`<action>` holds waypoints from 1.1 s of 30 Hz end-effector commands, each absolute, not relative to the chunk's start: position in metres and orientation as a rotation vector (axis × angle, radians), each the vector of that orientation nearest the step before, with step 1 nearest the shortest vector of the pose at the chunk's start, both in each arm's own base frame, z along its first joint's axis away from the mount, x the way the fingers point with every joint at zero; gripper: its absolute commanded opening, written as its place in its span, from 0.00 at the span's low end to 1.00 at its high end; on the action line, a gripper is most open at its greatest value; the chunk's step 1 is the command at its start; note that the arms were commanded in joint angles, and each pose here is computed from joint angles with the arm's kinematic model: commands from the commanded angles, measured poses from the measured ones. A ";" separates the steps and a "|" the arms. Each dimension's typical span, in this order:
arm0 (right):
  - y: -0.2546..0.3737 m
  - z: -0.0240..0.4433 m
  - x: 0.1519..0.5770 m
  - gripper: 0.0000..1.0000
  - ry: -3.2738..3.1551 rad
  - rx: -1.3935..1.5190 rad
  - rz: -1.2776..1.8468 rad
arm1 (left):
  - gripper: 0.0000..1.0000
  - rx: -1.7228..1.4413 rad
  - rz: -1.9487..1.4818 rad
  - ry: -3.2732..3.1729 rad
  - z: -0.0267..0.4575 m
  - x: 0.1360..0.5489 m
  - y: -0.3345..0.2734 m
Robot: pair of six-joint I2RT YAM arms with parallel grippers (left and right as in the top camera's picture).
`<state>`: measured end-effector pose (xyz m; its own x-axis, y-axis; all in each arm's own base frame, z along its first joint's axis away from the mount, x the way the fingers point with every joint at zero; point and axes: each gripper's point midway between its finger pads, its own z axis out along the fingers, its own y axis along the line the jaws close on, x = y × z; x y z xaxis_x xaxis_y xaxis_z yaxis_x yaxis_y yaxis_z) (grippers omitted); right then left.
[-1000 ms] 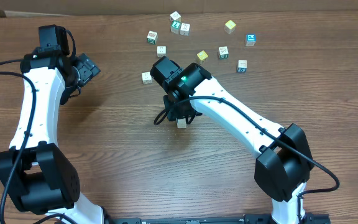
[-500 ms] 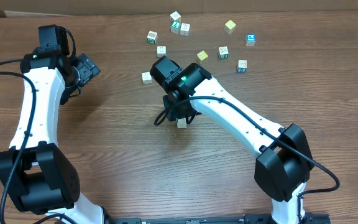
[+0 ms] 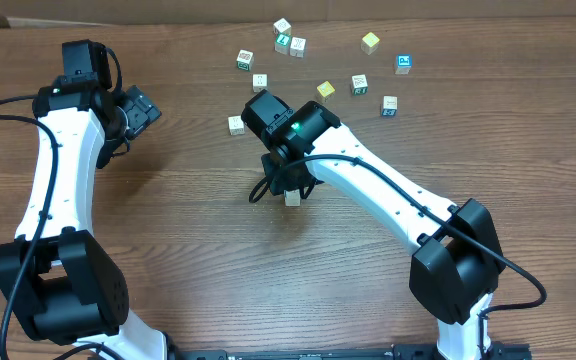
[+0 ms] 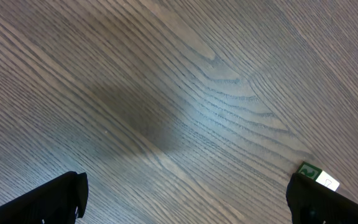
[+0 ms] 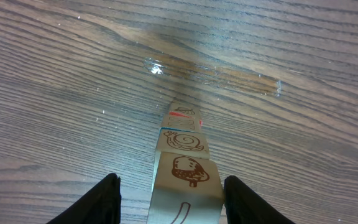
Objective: Form a tower
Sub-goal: 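Lower the L block onto the top of the stack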
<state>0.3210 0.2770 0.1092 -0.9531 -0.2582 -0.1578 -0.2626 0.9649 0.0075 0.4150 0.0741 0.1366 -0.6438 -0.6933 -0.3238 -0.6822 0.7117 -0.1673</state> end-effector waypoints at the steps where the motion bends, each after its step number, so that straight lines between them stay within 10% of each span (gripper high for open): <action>1: 0.275 0.108 0.323 0.51 2.955 -0.402 0.039 | 1.00 -1.058 -0.048 2.544 0.141 0.420 0.073; 33: 0.279 0.109 0.327 0.52 2.921 -0.482 0.052 | 1.00 -1.058 -0.048 2.544 0.141 0.420 0.073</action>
